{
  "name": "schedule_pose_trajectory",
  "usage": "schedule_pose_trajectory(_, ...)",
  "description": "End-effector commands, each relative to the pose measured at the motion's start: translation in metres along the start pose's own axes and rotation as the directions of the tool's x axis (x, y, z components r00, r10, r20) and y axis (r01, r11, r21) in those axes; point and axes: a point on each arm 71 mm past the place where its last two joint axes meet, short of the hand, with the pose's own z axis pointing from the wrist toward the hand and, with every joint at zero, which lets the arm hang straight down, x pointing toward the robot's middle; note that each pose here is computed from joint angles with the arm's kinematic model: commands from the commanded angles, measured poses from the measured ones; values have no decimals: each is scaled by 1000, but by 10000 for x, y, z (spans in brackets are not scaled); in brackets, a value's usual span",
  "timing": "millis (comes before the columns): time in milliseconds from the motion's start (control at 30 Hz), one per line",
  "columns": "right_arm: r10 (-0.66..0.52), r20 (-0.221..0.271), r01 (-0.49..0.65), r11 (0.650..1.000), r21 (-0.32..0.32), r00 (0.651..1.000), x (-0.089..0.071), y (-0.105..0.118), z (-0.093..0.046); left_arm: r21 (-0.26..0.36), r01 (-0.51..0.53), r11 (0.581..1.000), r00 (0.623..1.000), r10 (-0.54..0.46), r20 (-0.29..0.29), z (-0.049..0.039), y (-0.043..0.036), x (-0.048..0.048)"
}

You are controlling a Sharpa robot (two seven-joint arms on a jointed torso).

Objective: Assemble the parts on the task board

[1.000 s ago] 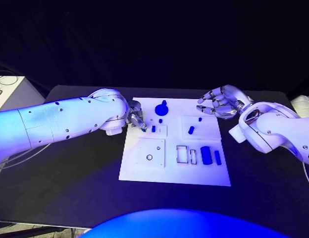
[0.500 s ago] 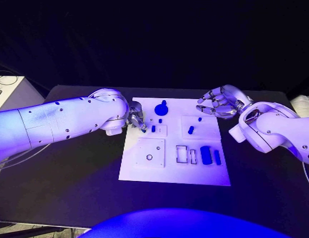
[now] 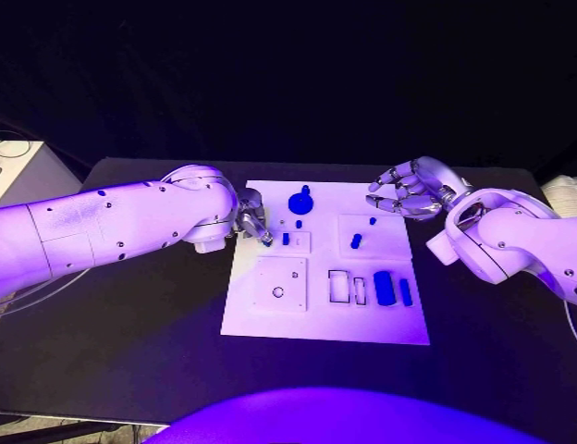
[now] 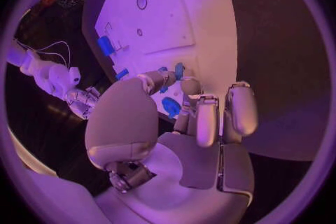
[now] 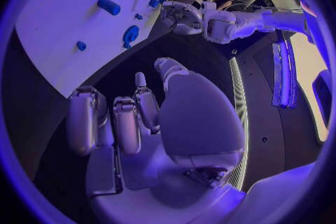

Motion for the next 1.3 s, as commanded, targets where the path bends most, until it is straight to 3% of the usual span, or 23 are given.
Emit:
schedule_pose_trajectory(33,-7,-6,7,1000,-15,1000,9,12,-3,6,21,1000,999,-21,25,-22,12,4)
schedule_pose_trajectory(433,-5,-8,5,1000,-13,1000,11,7,-5,25,61,998,995,-63,74,-64,20,-39)
schedule_pose_trajectory(933,-3,-10,3,1000,-10,1000,13,0,-5,19,57,998,997,-58,58,10,28,36)
schedule_pose_trajectory(1300,-3,-11,3,1000,-10,1000,17,1,-3,25,42,999,997,-44,56,48,-10,60)
